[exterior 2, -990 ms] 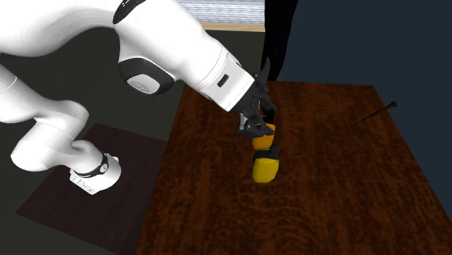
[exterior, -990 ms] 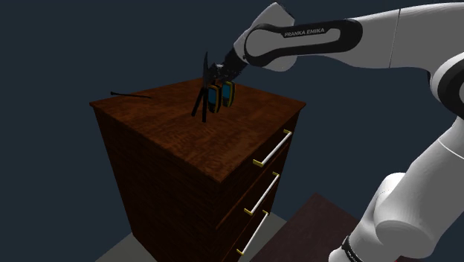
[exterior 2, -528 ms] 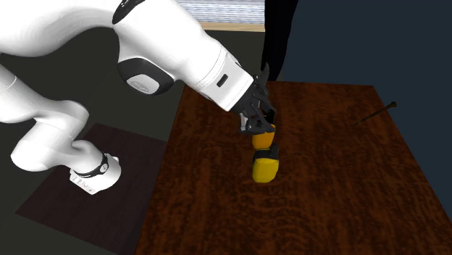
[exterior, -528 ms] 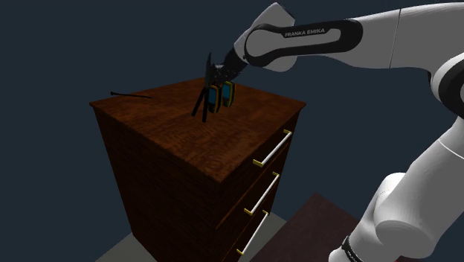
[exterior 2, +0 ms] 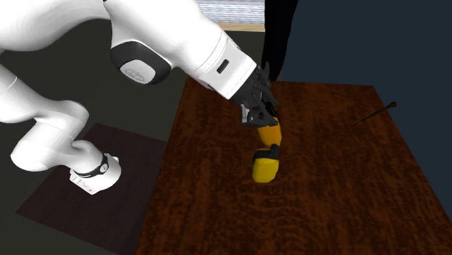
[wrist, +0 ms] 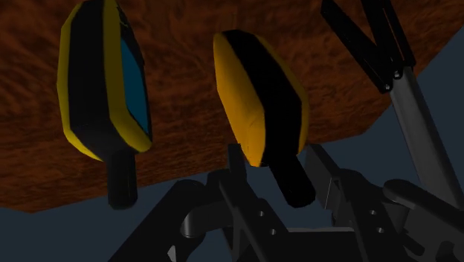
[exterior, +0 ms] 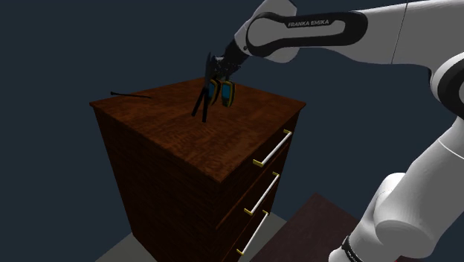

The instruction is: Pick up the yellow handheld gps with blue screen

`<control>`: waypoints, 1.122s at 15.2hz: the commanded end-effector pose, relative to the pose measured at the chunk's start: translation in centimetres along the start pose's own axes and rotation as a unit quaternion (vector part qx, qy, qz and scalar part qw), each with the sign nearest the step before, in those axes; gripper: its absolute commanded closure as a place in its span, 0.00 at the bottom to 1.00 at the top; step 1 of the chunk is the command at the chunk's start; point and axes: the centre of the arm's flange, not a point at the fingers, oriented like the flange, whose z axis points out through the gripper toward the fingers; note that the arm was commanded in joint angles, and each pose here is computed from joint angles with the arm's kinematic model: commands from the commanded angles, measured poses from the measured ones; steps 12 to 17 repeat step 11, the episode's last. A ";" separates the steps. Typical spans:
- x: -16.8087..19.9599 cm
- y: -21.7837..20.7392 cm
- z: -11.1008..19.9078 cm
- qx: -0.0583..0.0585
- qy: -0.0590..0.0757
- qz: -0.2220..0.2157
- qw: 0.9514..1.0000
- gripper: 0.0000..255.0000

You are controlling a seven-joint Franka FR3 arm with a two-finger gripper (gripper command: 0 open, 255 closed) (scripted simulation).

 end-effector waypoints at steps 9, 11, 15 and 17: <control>3.3 -1.1 -3.9 0.000 0.000 0.000 1.000 1.00; 3.4 -1.1 -4.0 0.000 0.000 0.000 1.000 1.00; 3.4 -1.1 -4.0 0.000 0.000 0.000 1.000 1.00; 3.4 -1.1 -4.0 0.000 0.000 0.000 1.000 1.00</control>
